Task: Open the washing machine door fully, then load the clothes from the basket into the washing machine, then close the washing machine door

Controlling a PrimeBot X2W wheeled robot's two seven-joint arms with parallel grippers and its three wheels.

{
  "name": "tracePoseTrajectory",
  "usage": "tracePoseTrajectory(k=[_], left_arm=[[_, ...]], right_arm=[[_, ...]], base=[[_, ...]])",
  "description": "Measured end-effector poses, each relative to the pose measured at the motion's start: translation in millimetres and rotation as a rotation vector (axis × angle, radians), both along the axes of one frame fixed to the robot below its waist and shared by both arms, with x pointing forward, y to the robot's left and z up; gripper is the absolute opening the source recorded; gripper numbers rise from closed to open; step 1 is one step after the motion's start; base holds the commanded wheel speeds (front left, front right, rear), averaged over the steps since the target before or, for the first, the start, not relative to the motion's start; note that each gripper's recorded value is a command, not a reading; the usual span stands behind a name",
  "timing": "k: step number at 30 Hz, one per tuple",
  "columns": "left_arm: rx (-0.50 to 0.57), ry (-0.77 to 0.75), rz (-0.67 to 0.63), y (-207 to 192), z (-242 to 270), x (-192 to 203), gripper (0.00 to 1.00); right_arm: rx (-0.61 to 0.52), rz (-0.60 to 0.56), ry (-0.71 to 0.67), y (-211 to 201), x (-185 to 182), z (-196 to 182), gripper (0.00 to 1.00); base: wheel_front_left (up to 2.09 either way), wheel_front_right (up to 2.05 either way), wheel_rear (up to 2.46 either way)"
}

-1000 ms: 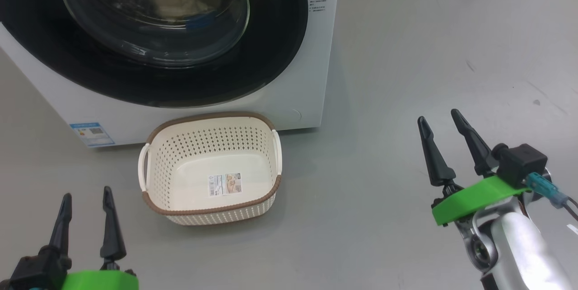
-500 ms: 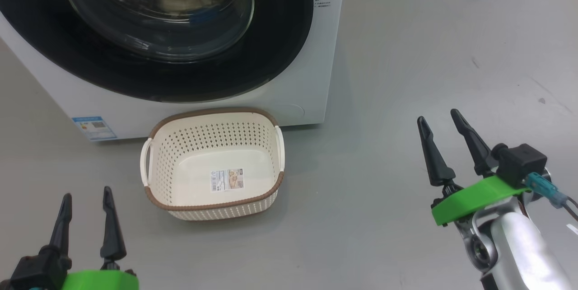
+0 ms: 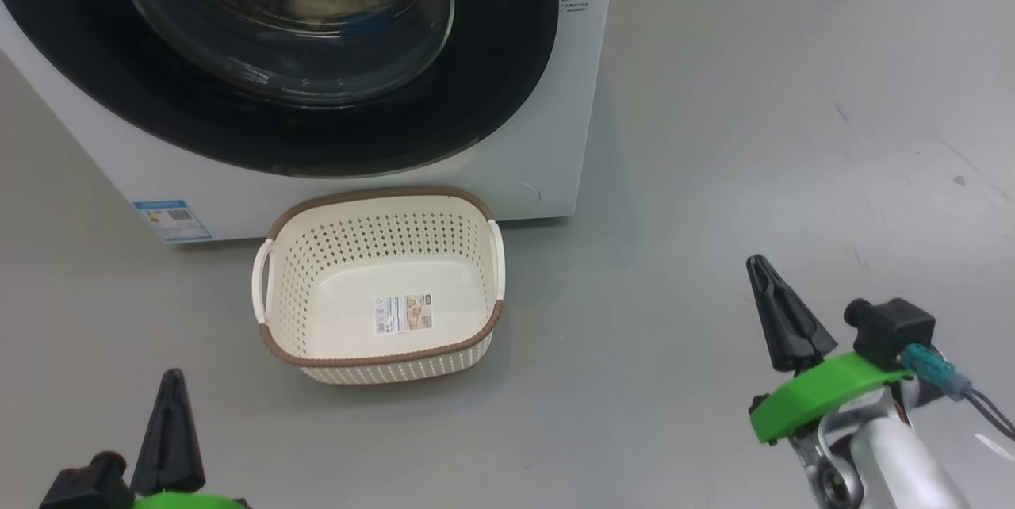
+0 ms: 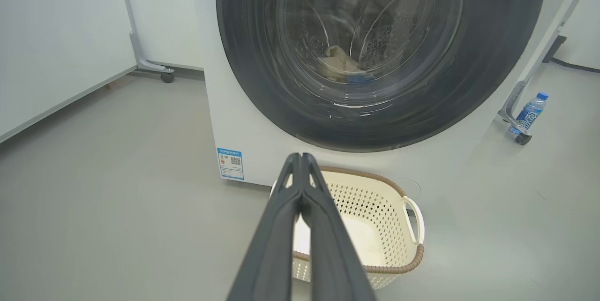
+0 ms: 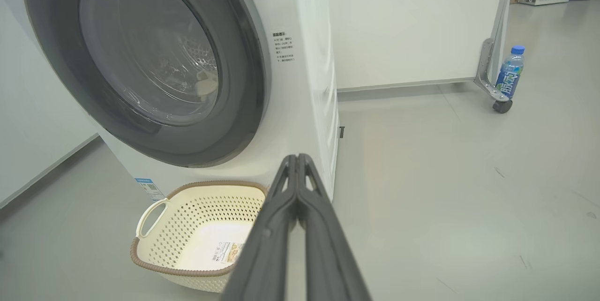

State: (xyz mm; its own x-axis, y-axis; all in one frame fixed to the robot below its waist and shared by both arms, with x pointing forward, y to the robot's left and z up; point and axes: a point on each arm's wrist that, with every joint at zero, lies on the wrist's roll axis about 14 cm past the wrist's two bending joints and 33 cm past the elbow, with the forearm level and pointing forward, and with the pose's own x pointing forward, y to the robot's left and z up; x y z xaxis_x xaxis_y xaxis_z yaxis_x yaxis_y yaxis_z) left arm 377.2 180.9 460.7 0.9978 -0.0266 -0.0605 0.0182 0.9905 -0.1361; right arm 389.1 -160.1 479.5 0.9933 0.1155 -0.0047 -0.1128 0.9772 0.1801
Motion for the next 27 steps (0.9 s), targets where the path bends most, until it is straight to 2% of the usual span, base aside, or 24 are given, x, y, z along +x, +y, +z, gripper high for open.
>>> tracePoseTrajectory(k=[27], left_arm=[[-0.3, 0.051, 0.084, 10.5, -5.3, -5.6, 0.0]], right_arm=[[0.298, -0.078, 0.052, -12.6, -1.1, -1.6, 0.0]], base=[[0.0, 0.0, 0.0]])
